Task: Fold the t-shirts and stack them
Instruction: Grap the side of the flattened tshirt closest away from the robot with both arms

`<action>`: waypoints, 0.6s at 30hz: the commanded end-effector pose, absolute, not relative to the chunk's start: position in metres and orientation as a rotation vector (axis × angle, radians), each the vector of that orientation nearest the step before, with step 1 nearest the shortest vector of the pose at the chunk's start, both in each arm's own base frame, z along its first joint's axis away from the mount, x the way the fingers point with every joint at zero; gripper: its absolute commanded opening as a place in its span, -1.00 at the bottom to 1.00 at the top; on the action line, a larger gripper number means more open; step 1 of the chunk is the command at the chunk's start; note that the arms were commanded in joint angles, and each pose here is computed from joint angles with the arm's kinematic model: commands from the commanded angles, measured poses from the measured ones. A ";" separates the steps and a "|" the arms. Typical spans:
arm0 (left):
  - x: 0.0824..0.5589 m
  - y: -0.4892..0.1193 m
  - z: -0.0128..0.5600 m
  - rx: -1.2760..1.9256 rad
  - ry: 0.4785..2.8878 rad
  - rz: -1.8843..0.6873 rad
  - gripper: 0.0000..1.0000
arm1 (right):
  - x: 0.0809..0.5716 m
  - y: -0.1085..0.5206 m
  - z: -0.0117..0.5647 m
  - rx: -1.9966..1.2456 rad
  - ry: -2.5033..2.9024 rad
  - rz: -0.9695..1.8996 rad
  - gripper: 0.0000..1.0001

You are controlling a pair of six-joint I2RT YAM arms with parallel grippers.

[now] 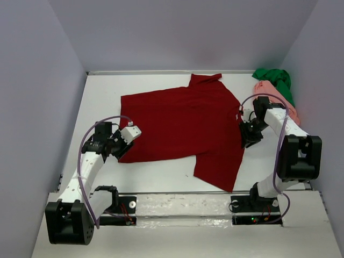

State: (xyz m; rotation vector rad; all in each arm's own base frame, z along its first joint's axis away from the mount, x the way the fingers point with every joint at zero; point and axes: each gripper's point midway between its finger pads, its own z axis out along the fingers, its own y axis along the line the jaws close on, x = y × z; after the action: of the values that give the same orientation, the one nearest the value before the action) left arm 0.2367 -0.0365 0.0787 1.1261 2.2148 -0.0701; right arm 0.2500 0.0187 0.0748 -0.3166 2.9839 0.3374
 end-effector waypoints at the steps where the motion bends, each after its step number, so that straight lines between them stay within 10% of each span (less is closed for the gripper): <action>1: 0.233 -0.033 0.085 1.132 2.199 -0.033 0.13 | 0.234 0.020 0.068 -0.323 3.041 0.340 -0.32; 18: 0.232 -0.031 0.082 1.103 2.204 -0.016 0.13 | 0.219 0.005 0.037 -0.560 3.109 0.271 -0.21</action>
State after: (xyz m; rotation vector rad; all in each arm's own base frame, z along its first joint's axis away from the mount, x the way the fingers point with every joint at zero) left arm 0.2343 -0.0314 0.0858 1.1082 2.1902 -0.0159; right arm 0.2165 0.0083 0.0434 -0.4704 3.1143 0.3050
